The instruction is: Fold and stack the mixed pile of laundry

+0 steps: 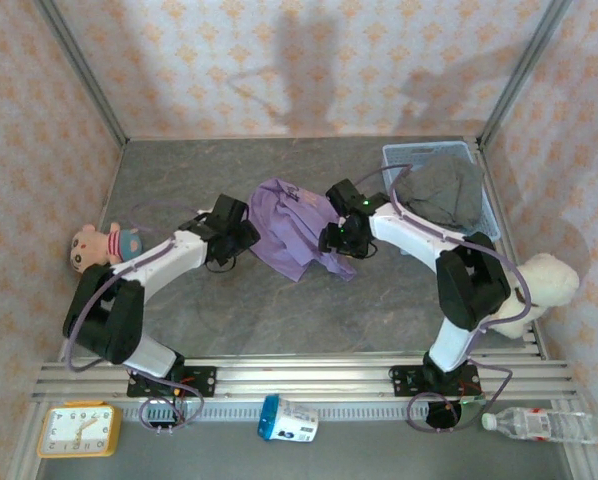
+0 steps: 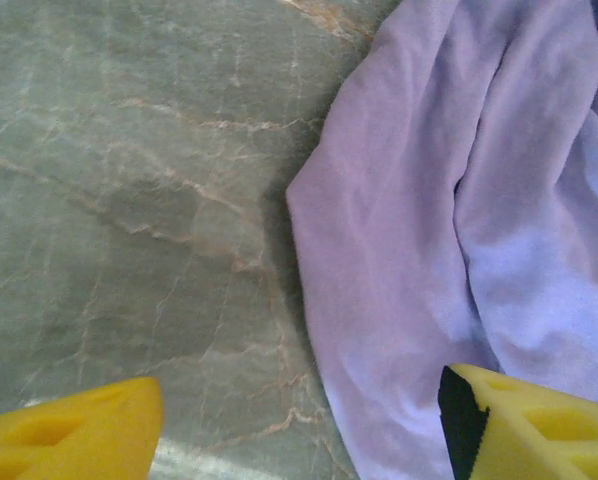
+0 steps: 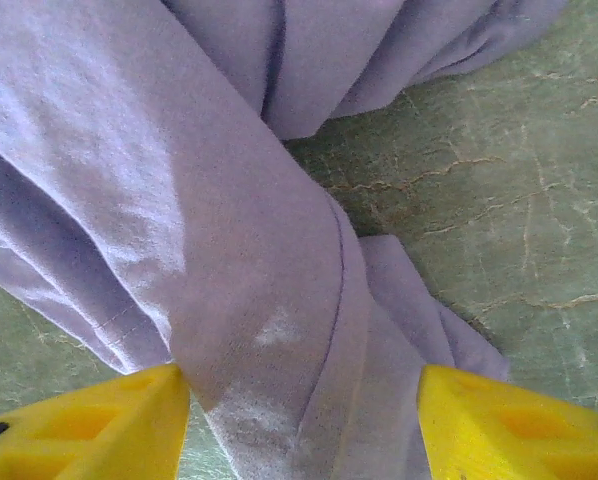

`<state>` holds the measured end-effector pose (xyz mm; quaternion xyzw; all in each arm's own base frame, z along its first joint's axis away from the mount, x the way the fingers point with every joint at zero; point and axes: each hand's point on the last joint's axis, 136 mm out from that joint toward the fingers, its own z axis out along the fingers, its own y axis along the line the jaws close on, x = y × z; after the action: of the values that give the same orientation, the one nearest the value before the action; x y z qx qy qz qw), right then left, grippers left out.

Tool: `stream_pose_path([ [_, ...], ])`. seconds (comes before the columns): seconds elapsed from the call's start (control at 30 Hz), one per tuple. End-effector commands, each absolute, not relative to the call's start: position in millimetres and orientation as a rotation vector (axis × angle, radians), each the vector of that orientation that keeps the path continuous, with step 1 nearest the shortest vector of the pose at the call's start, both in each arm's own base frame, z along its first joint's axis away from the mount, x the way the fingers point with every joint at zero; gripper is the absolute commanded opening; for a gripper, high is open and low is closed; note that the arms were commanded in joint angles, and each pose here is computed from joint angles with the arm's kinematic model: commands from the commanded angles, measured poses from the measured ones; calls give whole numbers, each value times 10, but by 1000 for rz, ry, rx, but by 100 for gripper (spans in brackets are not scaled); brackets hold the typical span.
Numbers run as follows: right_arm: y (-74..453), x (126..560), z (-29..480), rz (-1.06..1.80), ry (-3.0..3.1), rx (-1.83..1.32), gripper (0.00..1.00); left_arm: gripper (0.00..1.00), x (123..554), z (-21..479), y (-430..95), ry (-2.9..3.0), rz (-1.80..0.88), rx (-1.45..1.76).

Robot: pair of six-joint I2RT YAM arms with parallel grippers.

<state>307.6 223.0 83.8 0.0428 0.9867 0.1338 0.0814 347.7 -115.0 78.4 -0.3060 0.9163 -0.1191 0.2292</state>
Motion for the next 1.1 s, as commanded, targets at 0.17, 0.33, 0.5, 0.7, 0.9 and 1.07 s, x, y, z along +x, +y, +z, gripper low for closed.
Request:
stream_pose_path([
  [0.17,2223,3188,970,392,2869,186,36,63,3921,699,-1214,2533,-246,-754],
  [0.33,2202,3223,957,364,2865,185,19,56,3851,378,-1183,2637,-153,-746],
  [0.5,2186,3301,1042,336,2841,185,9,44,3806,251,-1172,2676,-123,-738],
  [0.7,2063,3447,1306,280,2774,181,0,0,3910,448,-1122,2652,-94,-706],
  [0.9,1918,3692,1830,388,2646,243,0,0,4100,1253,-978,2505,-188,-693],
  [1.07,1873,3864,2606,473,2498,172,0,0,4241,2523,-879,2289,-355,-611],
])
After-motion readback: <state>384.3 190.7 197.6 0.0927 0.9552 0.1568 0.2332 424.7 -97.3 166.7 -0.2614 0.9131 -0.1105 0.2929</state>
